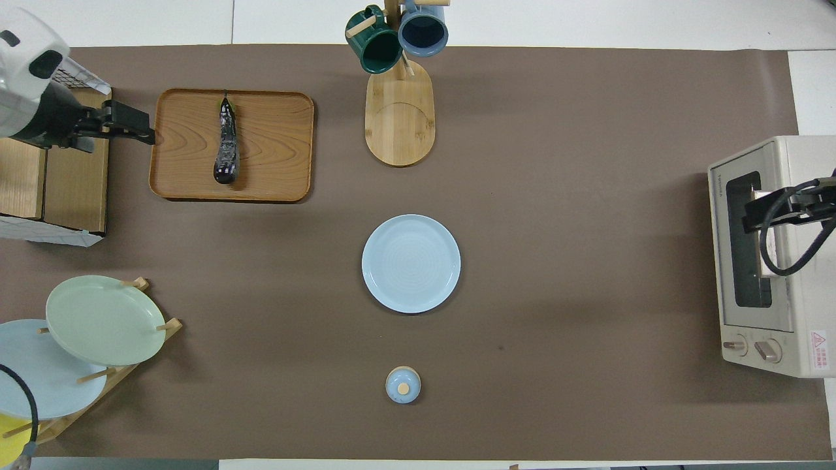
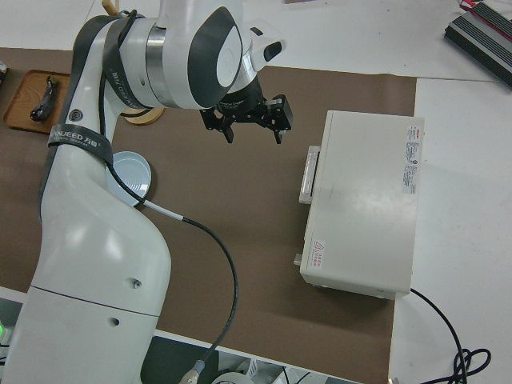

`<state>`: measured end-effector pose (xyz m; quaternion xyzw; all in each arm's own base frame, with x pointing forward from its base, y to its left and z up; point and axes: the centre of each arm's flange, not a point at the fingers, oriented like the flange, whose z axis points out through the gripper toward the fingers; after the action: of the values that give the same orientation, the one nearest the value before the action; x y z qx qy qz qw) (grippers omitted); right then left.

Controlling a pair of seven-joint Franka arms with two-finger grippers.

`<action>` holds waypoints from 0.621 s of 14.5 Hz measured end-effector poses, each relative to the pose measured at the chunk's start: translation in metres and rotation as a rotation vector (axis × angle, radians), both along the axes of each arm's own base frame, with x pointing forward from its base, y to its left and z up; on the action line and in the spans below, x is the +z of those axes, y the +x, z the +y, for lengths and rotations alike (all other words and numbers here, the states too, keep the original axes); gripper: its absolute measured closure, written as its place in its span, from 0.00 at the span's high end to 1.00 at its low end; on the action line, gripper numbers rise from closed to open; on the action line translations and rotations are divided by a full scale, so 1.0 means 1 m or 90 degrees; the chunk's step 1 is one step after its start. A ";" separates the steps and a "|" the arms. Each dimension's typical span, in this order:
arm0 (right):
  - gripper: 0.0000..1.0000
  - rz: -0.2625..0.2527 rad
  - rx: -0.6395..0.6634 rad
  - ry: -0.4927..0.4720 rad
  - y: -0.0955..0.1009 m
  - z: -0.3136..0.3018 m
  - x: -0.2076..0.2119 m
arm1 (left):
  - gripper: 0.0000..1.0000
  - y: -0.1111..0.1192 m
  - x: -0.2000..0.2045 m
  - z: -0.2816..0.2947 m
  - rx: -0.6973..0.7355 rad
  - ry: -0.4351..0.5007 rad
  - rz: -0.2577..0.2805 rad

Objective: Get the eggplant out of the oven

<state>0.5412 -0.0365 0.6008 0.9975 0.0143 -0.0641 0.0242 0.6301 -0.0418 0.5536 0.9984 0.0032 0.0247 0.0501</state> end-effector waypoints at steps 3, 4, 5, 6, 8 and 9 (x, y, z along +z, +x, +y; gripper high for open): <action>1.00 -0.006 0.000 0.000 0.001 0.000 0.002 | 1.00 -0.039 0.045 0.001 -0.007 0.001 0.019; 1.00 -0.007 0.000 0.000 0.001 0.000 0.002 | 1.00 -0.049 0.051 0.001 -0.008 0.001 0.023; 1.00 -0.008 0.000 0.000 0.001 0.000 0.003 | 1.00 -0.057 0.052 0.002 -0.009 0.002 0.029; 1.00 -0.009 0.000 0.000 0.001 0.000 0.004 | 1.00 -0.064 0.049 0.001 -0.010 0.002 0.036; 1.00 -0.009 0.000 0.000 0.001 0.000 0.004 | 1.00 -0.074 0.034 0.000 -0.012 0.003 0.057; 1.00 -0.009 0.001 0.000 0.001 0.001 0.004 | 1.00 -0.076 0.027 -0.001 -0.013 0.004 0.066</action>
<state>0.5424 -0.0359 0.6044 0.9979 0.0148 -0.0573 0.0246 0.5540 -0.0428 0.5809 0.9985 -0.0044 -0.0271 0.0472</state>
